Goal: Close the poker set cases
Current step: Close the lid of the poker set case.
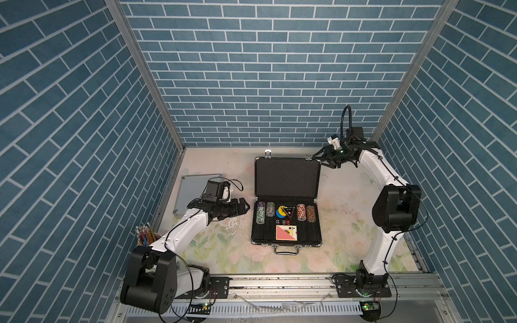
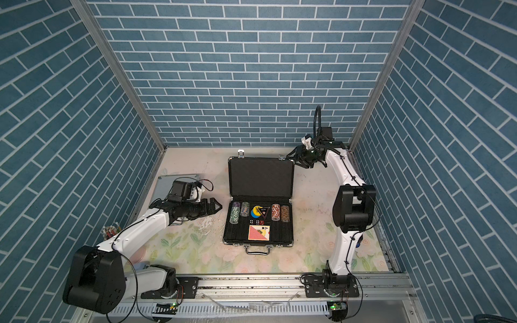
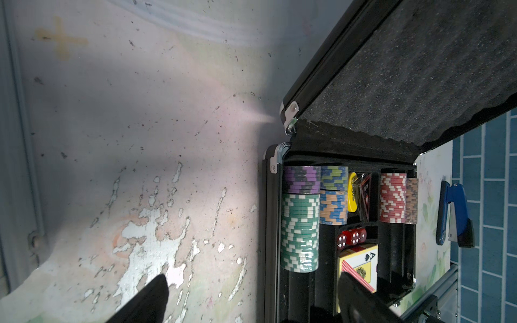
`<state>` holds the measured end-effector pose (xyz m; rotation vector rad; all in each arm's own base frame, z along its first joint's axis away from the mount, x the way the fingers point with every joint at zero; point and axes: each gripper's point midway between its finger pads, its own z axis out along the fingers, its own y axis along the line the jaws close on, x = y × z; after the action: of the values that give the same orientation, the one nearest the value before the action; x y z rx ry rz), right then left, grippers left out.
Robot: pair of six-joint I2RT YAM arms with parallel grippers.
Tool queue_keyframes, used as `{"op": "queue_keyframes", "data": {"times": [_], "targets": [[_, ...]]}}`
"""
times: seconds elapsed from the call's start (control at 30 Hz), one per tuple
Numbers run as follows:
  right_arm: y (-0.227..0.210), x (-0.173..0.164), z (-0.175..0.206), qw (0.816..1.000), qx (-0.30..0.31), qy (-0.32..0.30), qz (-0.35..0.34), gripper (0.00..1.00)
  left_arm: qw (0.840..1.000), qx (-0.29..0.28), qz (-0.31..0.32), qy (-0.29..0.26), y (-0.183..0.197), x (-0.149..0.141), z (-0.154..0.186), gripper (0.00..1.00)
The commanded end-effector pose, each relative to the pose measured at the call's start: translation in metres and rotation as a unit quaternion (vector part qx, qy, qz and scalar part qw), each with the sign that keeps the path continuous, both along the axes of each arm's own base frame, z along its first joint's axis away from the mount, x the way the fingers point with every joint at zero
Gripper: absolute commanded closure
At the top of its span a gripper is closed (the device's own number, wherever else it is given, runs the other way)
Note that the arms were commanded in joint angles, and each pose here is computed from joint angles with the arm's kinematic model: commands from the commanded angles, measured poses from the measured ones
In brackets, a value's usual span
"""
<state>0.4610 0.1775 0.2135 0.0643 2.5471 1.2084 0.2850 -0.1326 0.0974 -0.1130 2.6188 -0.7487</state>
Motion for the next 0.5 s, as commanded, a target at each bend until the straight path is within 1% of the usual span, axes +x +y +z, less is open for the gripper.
{"op": "queue_keyframes", "data": {"times": [0.0,0.27,0.47], "targets": [[0.01,-0.026,0.007,1.0,0.013,0.015,0.023,0.49,1.0,0.0,-0.002,0.0,0.003,0.0,-0.003,0.05],[0.012,-0.054,0.012,0.999,0.016,0.019,0.029,0.51,1.0,-0.001,0.014,-0.005,0.012,0.001,0.0,0.04],[0.012,-0.082,0.012,0.999,0.016,0.026,0.035,0.51,1.0,0.001,0.022,-0.006,0.018,0.002,0.002,0.05]]}}
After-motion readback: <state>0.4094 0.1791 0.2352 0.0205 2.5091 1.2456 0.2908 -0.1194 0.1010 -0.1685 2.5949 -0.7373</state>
